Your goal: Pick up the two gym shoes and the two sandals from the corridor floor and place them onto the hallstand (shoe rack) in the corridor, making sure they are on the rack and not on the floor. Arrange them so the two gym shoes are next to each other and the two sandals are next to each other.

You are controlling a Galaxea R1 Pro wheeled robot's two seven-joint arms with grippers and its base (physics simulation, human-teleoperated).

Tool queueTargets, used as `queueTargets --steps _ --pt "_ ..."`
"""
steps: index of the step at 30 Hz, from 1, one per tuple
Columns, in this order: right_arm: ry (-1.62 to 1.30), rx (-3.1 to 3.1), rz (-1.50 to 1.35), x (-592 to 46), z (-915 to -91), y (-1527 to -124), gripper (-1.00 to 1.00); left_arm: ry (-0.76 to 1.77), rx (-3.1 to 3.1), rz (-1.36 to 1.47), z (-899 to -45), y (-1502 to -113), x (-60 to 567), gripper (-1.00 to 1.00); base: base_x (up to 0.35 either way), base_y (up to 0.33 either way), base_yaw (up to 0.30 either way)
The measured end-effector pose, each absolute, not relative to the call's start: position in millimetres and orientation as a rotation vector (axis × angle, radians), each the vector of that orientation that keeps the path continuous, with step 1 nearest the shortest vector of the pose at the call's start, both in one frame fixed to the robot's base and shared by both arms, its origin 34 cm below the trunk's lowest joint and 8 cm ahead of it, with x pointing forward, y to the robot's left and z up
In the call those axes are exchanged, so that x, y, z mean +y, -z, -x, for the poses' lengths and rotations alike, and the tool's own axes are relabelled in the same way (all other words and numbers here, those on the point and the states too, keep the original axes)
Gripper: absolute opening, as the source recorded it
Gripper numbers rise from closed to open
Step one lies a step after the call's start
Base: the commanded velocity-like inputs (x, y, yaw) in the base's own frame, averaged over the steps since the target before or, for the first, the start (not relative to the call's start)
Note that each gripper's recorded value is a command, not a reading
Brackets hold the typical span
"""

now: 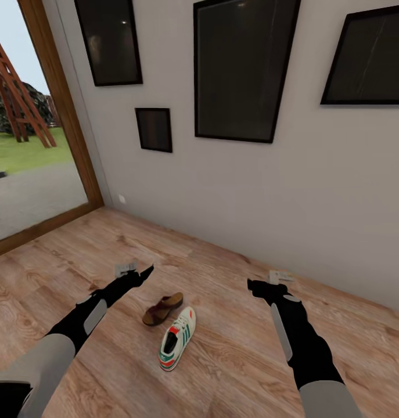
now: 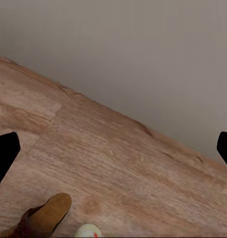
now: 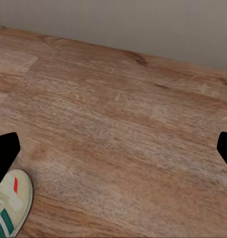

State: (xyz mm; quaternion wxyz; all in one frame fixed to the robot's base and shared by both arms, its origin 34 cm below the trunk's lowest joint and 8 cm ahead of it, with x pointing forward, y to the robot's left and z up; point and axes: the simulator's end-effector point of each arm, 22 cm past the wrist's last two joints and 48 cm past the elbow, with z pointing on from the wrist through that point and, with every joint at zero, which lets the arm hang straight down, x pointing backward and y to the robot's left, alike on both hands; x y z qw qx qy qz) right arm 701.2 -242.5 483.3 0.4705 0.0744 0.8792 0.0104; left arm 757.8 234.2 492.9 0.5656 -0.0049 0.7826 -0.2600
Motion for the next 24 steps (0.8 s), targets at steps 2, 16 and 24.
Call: queueTargets --steps 2,16,24 --pt "-0.025 2.150 -0.182 -243 -702 -486 1.00 0.590 1.877 -0.028 -752 -481 233 1.00 0.226 0.259 -0.085" --pt "-0.024 2.148 -0.185 -244 -702 -487 1.00 0.569 1.974 -0.046 -733 -441 232 1.00 0.127 0.136 -0.234" --pt "-0.024 2.147 -0.186 -244 -702 -488 1.00 0.434 2.057 0.041 -705 -385 263 1.00 0.002 0.002 -0.068"
